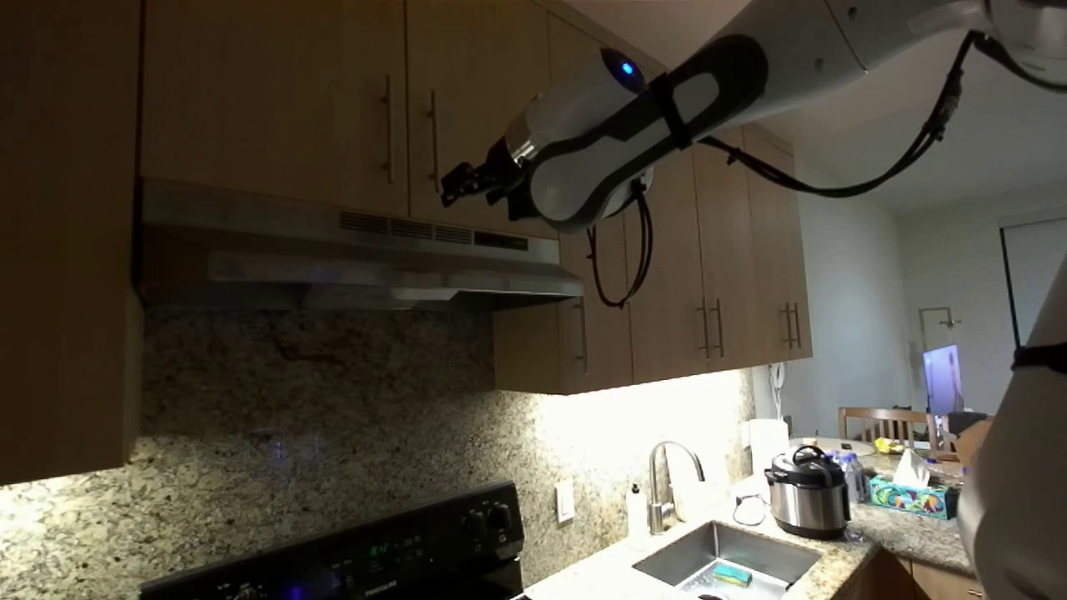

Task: Turn on the light

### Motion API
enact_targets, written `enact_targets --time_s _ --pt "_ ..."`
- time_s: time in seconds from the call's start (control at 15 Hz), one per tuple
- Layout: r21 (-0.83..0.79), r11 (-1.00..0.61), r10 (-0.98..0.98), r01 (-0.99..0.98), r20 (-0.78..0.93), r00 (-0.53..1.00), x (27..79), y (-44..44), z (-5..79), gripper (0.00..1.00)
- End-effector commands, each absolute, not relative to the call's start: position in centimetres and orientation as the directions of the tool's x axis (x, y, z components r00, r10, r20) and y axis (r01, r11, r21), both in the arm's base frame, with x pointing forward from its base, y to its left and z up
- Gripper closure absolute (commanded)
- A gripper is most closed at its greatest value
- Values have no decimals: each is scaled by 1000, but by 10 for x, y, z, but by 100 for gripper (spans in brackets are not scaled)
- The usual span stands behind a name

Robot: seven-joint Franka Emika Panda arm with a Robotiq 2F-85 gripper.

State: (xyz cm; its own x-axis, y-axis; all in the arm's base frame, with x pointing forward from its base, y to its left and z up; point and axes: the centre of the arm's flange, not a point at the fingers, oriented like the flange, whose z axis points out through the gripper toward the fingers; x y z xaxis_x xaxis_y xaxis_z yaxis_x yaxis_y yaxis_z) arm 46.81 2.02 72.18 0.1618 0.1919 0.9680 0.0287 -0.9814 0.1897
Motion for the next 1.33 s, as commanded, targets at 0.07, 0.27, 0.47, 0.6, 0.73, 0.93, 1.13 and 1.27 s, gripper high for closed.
enact_targets --time_s 0.07,0.27,0.47,0.6,0.73,0.93,1.13,1.27 --pt "128 -992 127 6 975 183 478 -19 728 0" --pt "111 -993 101 -42 976 194 481 -41 728 0" --pt "89 -993 71 -77 976 207 491 -57 731 0" --pt "92 -992 70 -87 971 230 501 -61 733 0" --pt "88 -992 62 -89 964 259 507 -64 732 0" --pt "56 -994 32 -91 970 241 498 -59 725 0" --pt "54 -995 31 -89 970 240 498 -58 725 0" --pt "54 -994 31 -90 970 240 498 -58 725 0"
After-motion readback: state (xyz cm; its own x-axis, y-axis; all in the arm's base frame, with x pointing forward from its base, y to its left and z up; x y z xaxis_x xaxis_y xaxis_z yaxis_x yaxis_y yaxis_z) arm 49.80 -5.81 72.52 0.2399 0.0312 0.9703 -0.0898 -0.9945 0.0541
